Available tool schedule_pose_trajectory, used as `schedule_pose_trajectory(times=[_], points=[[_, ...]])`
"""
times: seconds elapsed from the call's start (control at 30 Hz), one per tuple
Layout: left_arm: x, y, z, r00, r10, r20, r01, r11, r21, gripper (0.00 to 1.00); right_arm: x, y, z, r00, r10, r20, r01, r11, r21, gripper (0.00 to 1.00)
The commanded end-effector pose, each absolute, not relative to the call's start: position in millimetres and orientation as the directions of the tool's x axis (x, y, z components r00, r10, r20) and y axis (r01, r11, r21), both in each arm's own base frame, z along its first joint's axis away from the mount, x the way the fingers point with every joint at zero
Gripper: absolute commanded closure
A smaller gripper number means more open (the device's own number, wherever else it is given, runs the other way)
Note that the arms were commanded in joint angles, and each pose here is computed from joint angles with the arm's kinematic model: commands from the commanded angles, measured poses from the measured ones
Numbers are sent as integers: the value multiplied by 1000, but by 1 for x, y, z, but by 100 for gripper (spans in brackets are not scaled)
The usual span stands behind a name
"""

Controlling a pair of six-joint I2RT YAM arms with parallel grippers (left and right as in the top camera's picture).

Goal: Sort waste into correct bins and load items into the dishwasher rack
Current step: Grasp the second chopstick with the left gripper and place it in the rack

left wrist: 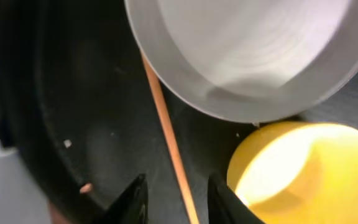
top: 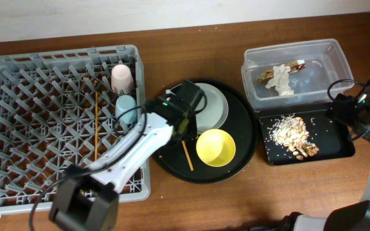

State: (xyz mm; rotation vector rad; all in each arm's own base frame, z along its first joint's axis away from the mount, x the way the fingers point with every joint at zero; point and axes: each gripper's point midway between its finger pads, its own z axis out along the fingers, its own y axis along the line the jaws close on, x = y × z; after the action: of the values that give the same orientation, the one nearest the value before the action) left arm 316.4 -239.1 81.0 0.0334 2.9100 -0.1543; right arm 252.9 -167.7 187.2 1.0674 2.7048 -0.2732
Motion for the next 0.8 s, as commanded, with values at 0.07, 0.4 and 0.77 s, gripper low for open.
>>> schedule_pose_trajectory(times=[0.07, 0.4, 0.77], points=[[307, -236, 24, -993, -32, -111, -29, 999, -24, 76, 253, -171, 192, -703, 651, -288, 697, 710, -97, 1], [311, -230, -10, -988, -111, -111, -117, 992, 48, 94, 253, -171, 192, -703, 651, -288, 697, 710, -97, 1], [343, -144, 192, -848, 189, -495, 96, 974, 207, 99, 253, -171, 192, -703, 651, -288, 697, 710, -97, 1]])
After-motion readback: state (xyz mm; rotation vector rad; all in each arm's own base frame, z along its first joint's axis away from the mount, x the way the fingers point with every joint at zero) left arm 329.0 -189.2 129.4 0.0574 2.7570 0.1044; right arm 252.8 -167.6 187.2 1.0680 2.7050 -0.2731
